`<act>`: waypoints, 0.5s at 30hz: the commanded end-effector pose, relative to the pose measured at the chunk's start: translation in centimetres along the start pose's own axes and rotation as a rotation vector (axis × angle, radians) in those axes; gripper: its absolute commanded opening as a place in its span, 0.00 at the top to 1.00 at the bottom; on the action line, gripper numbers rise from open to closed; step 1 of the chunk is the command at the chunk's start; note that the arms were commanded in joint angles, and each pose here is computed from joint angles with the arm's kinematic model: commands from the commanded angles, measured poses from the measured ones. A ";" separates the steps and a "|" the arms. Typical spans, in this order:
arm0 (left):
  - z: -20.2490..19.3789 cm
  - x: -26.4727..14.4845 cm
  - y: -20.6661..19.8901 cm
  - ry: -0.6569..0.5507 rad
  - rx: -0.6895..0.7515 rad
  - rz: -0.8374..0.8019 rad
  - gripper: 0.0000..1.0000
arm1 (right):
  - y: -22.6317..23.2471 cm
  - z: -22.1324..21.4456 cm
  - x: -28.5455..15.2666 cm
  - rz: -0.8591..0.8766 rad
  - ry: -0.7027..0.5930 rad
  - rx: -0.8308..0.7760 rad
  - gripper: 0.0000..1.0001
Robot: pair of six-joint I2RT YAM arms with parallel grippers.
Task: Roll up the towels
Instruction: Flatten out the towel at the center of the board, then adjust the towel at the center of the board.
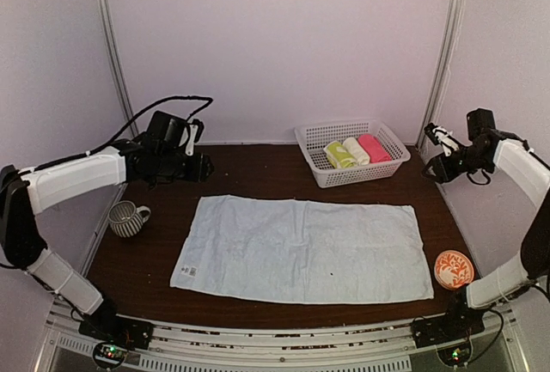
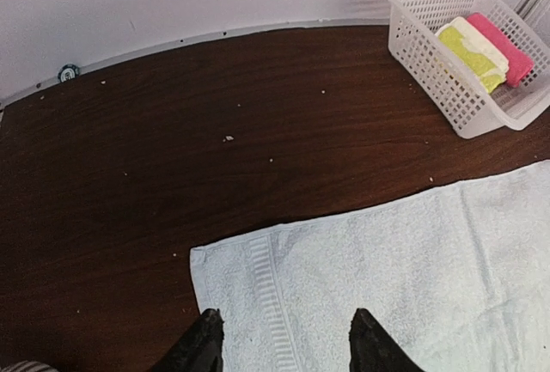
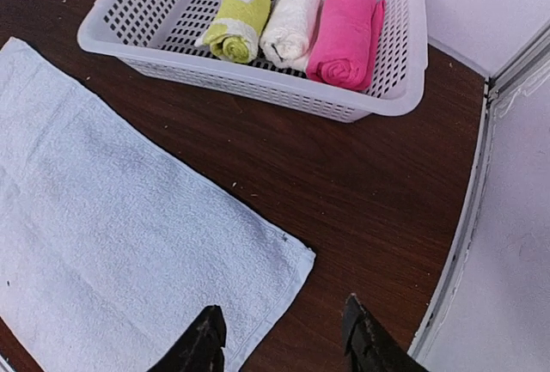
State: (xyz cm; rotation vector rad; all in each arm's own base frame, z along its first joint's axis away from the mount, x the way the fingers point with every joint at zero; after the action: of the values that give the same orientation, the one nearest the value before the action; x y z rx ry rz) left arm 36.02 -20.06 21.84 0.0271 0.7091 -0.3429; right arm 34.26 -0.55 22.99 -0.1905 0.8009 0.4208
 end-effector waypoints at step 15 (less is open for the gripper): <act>-17.3 -1.3 0.9 0.488 -0.181 -0.025 0.67 | 7.6 -9.1 3.8 0.087 0.310 -0.329 0.56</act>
State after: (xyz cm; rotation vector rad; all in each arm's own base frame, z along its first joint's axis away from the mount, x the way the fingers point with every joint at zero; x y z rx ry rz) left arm 26.20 -16.74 11.30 -0.0390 1.1226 -0.3173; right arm 26.17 5.02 14.94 -0.4650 1.0386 0.6741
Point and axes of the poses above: each gripper's point midway between its finger pads, its own x axis out along the fingers, its own y axis along the line the jaws close on, z = x × y, the point moved 4 cm from there along -x, back along the fingers, and after that the axes turned 2 degrees about x, right-handed, at the moved point
